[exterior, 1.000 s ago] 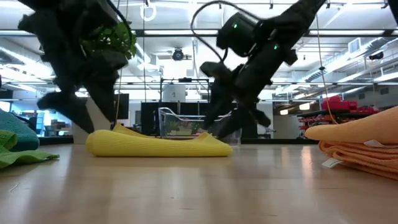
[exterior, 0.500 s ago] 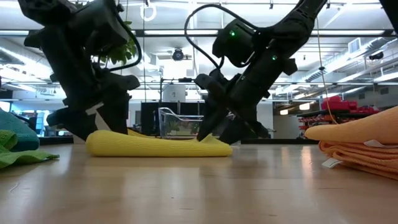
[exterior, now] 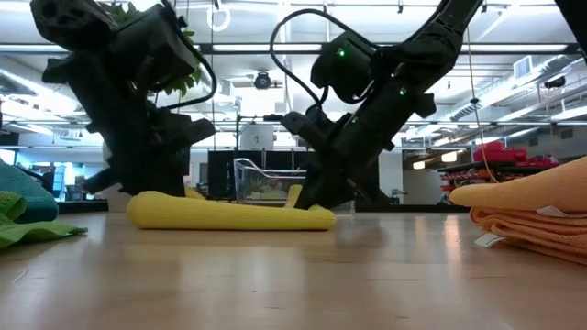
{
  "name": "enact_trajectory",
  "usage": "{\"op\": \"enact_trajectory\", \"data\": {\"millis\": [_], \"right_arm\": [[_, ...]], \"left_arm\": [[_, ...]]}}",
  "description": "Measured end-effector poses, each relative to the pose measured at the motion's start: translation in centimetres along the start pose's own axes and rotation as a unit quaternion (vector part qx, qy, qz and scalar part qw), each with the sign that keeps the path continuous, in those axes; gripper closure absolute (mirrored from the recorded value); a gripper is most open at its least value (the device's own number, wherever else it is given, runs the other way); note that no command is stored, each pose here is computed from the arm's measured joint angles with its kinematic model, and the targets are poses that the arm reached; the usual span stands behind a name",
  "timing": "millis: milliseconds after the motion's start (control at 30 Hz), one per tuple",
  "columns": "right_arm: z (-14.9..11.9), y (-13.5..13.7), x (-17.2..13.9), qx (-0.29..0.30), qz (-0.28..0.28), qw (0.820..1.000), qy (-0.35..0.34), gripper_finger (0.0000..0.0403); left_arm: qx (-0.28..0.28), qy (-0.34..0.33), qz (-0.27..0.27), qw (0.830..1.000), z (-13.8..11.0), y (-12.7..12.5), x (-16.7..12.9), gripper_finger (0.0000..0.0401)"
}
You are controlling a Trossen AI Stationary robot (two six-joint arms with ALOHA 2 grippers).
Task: Fold microfiber towels
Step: Stack the yellow towel on the orange towel
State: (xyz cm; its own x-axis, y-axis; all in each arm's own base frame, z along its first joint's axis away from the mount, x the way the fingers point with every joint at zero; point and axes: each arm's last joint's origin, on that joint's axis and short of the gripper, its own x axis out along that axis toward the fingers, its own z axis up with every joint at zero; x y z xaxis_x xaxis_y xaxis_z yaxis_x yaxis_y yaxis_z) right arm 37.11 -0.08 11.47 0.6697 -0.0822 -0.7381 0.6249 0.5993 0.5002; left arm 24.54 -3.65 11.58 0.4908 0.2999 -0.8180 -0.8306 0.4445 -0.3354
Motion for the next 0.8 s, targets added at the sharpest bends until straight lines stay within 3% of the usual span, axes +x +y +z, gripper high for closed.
{"op": "enact_trajectory", "data": {"millis": [67, 167, 367, 567, 667, 800], "right_arm": [[0.1, 0.3, -0.5, 0.0, 0.003, 1.0, 0.0, 0.0393], [0.3, 1.3, -2.1, 0.008, 0.013, 1.0, -0.008, 0.0395], [-1.1, 3.5, -8.3, 0.036, -0.004, 0.999, 0.007, 0.0397], [-5.1, 5.2, -15.3, 0.095, -0.022, 0.995, 0.03, 0.0398], [-7.4, 5.4, -18.0, 0.124, -0.035, 0.991, 0.03, 0.0398], [-10.2, 5.3, -20.2, 0.145, -0.057, 0.987, 0.042, 0.0399]], "left_arm": [[0.009, -0.003, -0.025, 1.0, 0.1, -0.5, 0.0, 0.0386], [0.009, -0.014, -0.07, 0.997, 0.4, -1.4, -0.1, 0.0384], [-0.016, -0.034, -0.172, 0.984, 0.4, -3.4, -0.9, 0.0392], [-0.044, -0.053, -0.293, 0.954, -0.1, -5.8, -2.7, 0.0393], [-0.054, -0.058, -0.32, 0.944, 0.2, -6.7, -3.2, 0.0393], [-0.043, -0.057, -0.342, 0.937, 1.0, -9.8, -3.1, 0.0393]]}}
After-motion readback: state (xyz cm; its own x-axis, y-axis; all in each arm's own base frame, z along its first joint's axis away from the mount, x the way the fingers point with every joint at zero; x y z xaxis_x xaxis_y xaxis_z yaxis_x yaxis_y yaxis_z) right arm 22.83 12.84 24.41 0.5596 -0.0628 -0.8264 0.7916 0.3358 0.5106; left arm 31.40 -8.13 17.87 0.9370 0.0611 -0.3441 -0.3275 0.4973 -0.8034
